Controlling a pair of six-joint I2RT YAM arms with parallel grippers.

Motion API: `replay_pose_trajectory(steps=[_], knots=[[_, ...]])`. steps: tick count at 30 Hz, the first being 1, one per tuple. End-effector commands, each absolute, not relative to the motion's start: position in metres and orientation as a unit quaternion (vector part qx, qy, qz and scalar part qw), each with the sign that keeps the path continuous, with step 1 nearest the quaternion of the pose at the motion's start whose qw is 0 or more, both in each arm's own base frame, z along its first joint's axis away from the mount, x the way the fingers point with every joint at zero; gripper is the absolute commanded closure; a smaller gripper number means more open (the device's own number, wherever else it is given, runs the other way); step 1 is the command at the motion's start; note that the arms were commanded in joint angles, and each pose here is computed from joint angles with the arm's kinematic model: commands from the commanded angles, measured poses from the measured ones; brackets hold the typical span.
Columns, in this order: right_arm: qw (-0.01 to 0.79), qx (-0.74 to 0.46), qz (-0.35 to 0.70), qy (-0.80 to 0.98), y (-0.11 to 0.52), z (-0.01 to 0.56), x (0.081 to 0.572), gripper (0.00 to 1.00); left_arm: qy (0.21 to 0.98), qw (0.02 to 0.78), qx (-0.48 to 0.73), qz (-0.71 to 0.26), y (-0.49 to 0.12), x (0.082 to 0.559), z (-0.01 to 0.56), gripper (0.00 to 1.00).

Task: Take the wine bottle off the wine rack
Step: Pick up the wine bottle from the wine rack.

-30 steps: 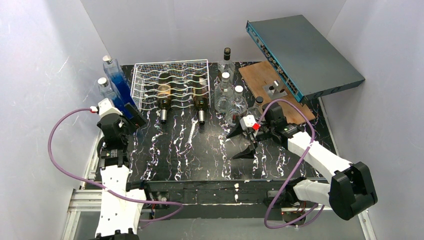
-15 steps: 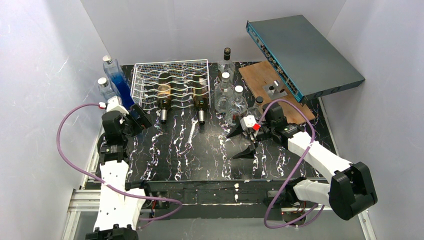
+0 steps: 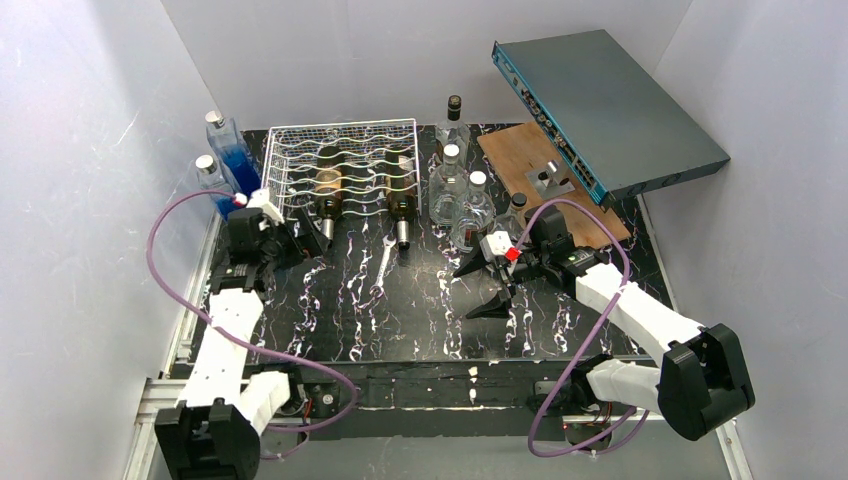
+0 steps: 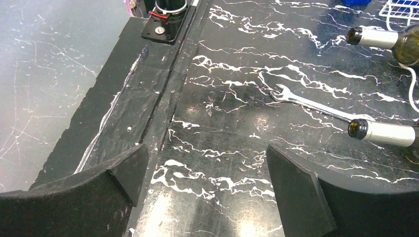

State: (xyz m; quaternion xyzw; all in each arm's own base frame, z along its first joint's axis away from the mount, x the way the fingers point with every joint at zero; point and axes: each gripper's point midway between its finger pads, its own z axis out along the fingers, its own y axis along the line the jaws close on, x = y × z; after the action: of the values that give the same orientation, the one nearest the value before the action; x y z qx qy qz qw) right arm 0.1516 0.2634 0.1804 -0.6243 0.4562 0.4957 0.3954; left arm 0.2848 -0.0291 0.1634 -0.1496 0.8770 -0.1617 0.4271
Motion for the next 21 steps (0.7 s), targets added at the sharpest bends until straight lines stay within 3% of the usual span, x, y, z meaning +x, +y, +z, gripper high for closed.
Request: replay_pose_trajectory(steps=[1,21], knots=[[0.405,-0.628,0.492,0.446,0.262,0.186,0.151,0.02,0.887,0.424,-0.095,-0.156,-0.044,0.294,0.165,0.02],[0.404,-0.629,0.492,0.447,0.263,0.185,0.152,0.02,0.906,0.404,0.008,-0.126,-0.052,0.347,0.110,0.02]])
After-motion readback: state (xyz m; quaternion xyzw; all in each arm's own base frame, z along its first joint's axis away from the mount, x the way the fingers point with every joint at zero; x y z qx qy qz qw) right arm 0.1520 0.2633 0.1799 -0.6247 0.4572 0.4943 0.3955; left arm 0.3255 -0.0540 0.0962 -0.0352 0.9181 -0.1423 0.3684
